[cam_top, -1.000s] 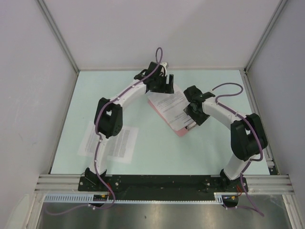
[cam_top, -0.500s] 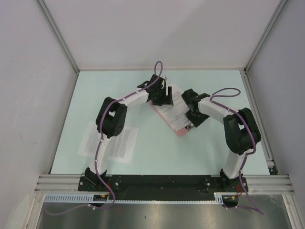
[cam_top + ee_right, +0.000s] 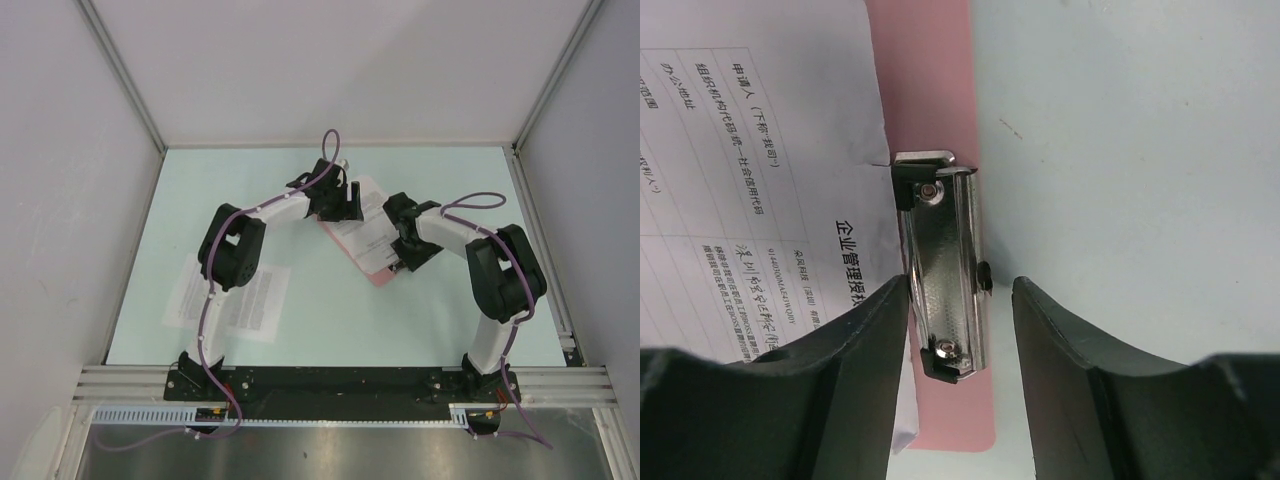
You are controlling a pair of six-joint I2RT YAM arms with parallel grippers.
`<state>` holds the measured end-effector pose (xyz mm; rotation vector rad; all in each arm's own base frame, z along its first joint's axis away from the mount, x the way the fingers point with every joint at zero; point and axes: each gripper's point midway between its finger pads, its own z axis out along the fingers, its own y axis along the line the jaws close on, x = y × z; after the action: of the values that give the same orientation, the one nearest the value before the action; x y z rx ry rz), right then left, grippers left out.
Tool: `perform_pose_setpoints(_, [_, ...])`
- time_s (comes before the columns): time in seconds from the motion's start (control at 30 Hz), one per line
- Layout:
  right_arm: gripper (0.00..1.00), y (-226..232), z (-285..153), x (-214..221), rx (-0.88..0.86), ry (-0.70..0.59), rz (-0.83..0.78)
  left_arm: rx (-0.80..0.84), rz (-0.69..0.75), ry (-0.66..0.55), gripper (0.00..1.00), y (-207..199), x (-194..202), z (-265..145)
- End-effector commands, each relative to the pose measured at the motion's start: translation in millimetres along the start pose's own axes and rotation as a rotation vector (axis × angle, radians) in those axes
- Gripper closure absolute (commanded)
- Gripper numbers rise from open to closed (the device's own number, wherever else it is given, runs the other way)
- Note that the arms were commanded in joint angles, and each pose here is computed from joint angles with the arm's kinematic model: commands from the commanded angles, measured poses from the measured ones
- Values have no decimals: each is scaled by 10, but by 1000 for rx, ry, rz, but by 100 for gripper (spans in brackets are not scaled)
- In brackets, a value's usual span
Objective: Put the files into the folder
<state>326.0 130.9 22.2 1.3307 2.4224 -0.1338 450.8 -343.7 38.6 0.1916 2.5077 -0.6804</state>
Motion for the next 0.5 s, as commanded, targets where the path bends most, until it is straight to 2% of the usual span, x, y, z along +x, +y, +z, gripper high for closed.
perform_pose_setpoints(0.0, [50,-52,47,-83,18,-39,38,-16,-9,12,18,-9,67,-94])
perform_pose_setpoints(0.27, [55,-164,130,-27,51,-44,62,-15,-9,17,18,4,113,-123])
perform_pose_setpoints(0.33, [59,-181,144,-19,42,-45,81,-9,-3,18,18,-20,117,-130])
perform_pose_setpoints(0.37, [62,-260,178,3,56,-46,82,-11,-3,22,18,-16,139,-126])
perform_pose_setpoints(0.4, [72,-298,196,12,59,-47,88,-9,-2,22,18,-19,142,-131])
perform_pose_setpoints(0.47, [83,-377,241,46,44,-48,97,-8,0,22,18,-24,164,-133])
